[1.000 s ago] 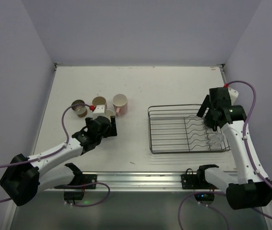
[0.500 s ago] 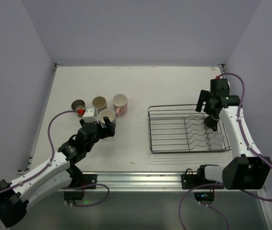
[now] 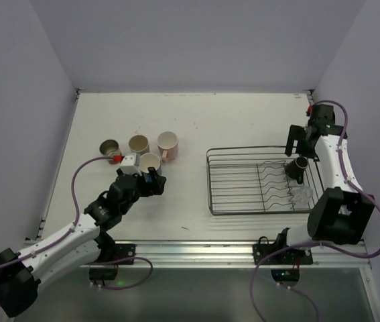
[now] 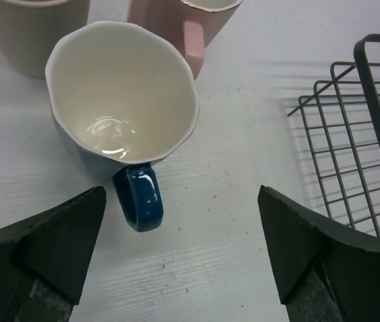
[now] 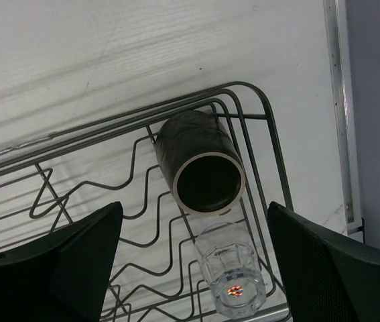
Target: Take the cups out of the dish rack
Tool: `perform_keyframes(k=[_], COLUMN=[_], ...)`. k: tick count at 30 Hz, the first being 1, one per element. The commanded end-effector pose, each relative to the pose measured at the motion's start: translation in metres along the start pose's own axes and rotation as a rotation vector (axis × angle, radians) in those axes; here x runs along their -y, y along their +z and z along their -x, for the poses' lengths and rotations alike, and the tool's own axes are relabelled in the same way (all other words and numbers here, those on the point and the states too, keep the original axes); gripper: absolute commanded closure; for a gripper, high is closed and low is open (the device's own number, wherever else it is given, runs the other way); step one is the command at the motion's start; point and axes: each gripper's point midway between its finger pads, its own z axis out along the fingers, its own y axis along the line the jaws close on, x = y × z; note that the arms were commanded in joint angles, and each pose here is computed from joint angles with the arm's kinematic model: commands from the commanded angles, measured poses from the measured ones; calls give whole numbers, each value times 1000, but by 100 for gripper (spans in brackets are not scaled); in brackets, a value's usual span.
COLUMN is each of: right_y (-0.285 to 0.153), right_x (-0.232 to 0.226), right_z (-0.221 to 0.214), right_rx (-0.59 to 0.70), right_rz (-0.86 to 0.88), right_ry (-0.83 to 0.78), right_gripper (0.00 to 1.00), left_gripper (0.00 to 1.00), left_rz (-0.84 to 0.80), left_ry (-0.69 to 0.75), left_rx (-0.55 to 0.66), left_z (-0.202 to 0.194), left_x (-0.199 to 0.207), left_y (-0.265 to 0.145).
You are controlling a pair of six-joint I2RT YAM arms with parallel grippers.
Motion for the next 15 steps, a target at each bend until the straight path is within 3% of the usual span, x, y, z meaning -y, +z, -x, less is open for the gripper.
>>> perform_keyframes(k=[1, 15], right_y=[0, 48], right_x=[2, 11], right_z=[23, -11], right_rx=[58, -43], right_rz=[42, 62], right_ry=[-57, -55], right_gripper=[10, 16], left_gripper=[0, 0], left_rz=[-78, -79], left_ry=[-7, 9], left_rx=[50, 68], left_z=[13, 15], left_x=[18, 16], left_y=[-1, -6])
